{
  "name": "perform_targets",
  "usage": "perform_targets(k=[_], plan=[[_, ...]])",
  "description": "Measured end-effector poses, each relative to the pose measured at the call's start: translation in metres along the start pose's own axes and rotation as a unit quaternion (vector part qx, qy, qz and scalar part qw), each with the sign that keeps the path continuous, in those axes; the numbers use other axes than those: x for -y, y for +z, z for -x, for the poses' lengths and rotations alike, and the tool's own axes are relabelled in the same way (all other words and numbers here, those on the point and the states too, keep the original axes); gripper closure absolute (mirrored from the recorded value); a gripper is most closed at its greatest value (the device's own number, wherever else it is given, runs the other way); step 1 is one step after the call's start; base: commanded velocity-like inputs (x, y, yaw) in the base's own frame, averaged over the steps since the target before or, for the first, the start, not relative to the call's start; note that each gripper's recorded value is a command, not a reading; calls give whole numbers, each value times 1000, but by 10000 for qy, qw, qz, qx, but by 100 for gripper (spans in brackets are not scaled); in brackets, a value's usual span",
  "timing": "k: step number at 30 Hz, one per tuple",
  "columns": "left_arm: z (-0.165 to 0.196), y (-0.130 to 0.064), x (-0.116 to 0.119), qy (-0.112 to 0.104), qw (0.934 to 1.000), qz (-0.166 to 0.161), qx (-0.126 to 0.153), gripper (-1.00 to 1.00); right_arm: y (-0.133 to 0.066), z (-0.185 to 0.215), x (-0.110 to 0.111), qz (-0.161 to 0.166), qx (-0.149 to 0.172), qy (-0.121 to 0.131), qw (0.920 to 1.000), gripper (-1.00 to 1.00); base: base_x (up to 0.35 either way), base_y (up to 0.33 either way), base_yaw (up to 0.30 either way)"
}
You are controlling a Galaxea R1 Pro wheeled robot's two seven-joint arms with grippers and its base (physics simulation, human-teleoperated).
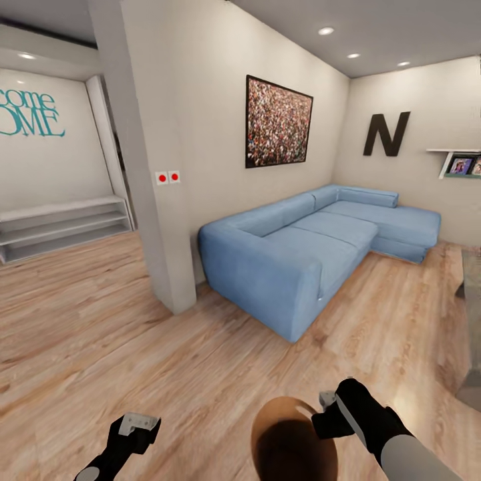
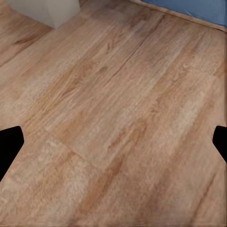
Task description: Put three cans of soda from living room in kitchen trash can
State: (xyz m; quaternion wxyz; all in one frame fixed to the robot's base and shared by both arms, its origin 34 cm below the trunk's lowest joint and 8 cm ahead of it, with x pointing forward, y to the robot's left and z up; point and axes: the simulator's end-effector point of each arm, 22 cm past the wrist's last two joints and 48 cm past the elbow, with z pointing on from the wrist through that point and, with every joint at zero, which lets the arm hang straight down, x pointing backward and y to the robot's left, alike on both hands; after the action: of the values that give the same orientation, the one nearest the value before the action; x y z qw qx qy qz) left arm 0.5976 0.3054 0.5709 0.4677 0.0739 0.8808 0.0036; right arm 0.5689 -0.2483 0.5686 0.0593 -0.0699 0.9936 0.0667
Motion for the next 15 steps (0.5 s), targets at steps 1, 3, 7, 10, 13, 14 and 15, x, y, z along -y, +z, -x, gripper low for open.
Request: perform_targets(k=[1,3,7,10,13,14,15], plan=[[0,0,0,0,10000,0,0,-100,0,0,0,5,-2,3,10000,100,-314,0,-13],[0,0,0,0,10000,0,-1,-100,0,0,0,6,-3,5,10000,100,-314,0,-9],[-1,0,0,0,10000,-1,-5,-100,0,0,0,-1,-4,-2,10000,100,-313,0,-3],[0,0,0,0,10000,0,-1,-100,0,0,0,10,-3,3,10000,100,-255,0,-1],[-1,0,0,-2,10000,-3,-11,-100,1,-1,0,7,-14,4,10000,100,-74,0,0],[-2,0,0,-2,10000,-4,-17,-100,2,-1,0,0,-20,2,10000,100,-42,0,0],[-3,0,0,-2,10000,-4,-22,-100,2,-2,1,-7,-27,-2,10000,100,-34,0,0]])
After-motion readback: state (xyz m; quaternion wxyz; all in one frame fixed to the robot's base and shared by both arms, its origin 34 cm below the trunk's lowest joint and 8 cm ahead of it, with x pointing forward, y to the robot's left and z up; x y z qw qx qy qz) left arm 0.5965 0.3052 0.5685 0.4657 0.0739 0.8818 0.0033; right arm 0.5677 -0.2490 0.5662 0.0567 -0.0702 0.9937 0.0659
